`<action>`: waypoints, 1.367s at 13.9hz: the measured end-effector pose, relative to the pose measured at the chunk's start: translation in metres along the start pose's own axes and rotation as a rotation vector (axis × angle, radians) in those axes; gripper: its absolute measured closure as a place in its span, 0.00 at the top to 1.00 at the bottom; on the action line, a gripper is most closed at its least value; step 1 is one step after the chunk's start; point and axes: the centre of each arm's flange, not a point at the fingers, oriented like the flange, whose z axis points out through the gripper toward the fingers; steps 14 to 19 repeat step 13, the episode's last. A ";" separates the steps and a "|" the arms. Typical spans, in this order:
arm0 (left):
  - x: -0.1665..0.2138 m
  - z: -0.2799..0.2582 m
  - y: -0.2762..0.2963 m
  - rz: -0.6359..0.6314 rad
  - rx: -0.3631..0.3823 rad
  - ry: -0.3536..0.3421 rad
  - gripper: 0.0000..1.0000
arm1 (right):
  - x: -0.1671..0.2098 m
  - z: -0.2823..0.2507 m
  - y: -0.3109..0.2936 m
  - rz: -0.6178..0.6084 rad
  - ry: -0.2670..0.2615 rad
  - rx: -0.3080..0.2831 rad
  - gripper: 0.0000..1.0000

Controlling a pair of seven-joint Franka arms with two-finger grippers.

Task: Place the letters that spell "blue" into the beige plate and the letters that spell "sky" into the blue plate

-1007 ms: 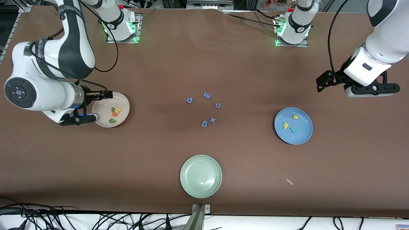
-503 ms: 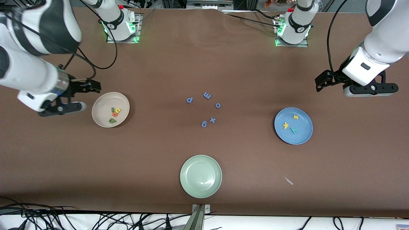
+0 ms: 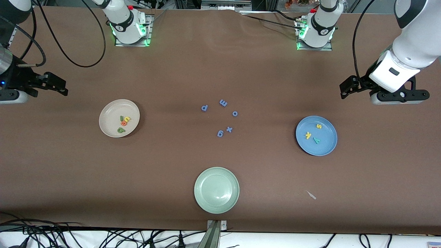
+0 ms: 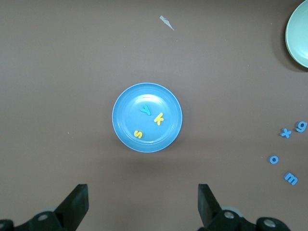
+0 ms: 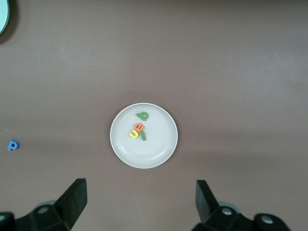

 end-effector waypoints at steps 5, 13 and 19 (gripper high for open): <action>0.000 0.000 0.000 0.000 0.000 0.000 1.00 | 0.000 0.007 0.009 0.017 -0.012 0.001 1.00; 0.000 0.000 0.000 0.000 0.000 0.000 1.00 | 0.004 0.021 0.010 0.017 -0.046 0.004 1.00; 0.000 0.000 0.000 0.000 0.000 0.000 1.00 | 0.004 0.021 0.010 0.017 -0.046 0.004 1.00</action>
